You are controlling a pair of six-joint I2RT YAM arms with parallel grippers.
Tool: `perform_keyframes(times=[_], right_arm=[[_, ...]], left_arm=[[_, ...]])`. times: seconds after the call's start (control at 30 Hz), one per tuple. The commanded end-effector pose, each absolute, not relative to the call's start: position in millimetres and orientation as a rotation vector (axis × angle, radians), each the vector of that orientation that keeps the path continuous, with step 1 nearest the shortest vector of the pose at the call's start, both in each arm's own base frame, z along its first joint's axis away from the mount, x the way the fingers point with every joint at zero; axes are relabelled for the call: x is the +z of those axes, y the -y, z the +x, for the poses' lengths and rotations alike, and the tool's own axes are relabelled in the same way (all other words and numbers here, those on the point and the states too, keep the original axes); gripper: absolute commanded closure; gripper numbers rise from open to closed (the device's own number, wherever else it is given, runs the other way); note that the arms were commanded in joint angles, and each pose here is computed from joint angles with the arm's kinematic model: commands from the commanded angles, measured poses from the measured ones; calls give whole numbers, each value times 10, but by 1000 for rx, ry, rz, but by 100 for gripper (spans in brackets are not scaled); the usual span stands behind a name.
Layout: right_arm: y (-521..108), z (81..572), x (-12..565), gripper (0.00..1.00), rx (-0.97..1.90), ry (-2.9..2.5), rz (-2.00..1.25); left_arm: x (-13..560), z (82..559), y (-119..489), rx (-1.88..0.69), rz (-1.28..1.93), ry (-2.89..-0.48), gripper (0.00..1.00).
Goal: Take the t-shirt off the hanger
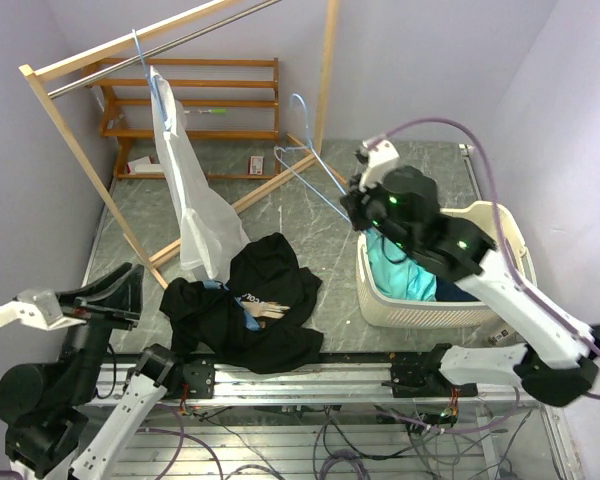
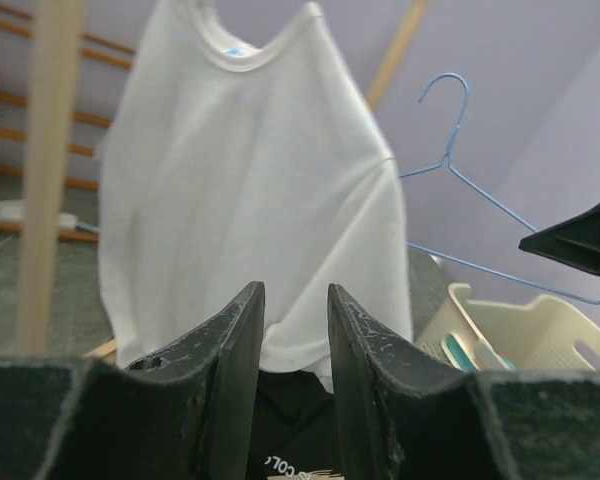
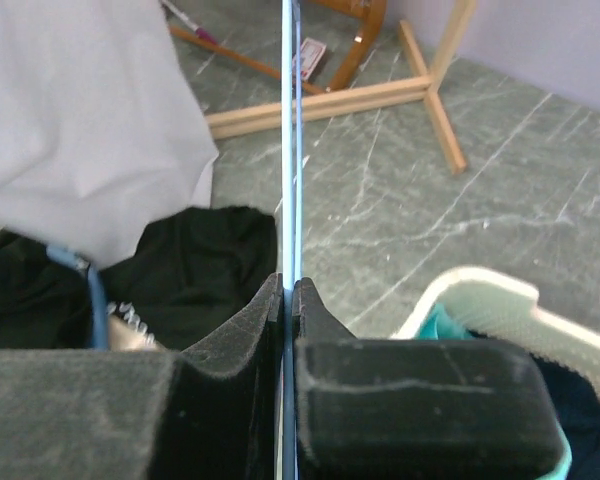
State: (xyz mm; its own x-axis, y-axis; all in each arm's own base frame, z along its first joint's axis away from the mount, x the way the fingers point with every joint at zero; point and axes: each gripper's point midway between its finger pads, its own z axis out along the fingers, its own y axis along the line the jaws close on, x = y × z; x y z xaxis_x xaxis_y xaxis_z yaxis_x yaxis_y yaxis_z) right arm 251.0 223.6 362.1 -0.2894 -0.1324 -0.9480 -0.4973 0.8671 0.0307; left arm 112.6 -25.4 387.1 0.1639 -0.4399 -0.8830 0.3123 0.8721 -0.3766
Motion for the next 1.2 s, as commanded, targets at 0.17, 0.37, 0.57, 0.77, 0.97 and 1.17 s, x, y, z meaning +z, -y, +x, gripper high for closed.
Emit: perform_keyframes(times=[0.17, 0.37, 0.57, 0.77, 0.97, 1.17], right_arm=[[-2681, 3326, 4781, 100, 379, -1537, -263], [-2803, 3676, 5062, 100, 409, -1475, -241], [-2899, 4072, 4915, 100, 515, -1507, -260], [-2992, 4287, 4854, 100, 552, -1490, -287], [-3042, 4334, 4830, 100, 568, -1489, -289], [-3014, 4227, 4838, 100, 599, -1467, -288]], left_arm=[[3439, 1209, -145, -394, -374, -1392, 60], [3321, 1251, -178, -371, -414, -1418, 60], [3293, 1252, -209, -363, -441, -1421, 61], [3265, 1260, -222, -360, -459, -1426, 61], [3245, 1262, -241, -352, -472, -1429, 61], [3245, 1259, -249, -351, -478, -1428, 61]])
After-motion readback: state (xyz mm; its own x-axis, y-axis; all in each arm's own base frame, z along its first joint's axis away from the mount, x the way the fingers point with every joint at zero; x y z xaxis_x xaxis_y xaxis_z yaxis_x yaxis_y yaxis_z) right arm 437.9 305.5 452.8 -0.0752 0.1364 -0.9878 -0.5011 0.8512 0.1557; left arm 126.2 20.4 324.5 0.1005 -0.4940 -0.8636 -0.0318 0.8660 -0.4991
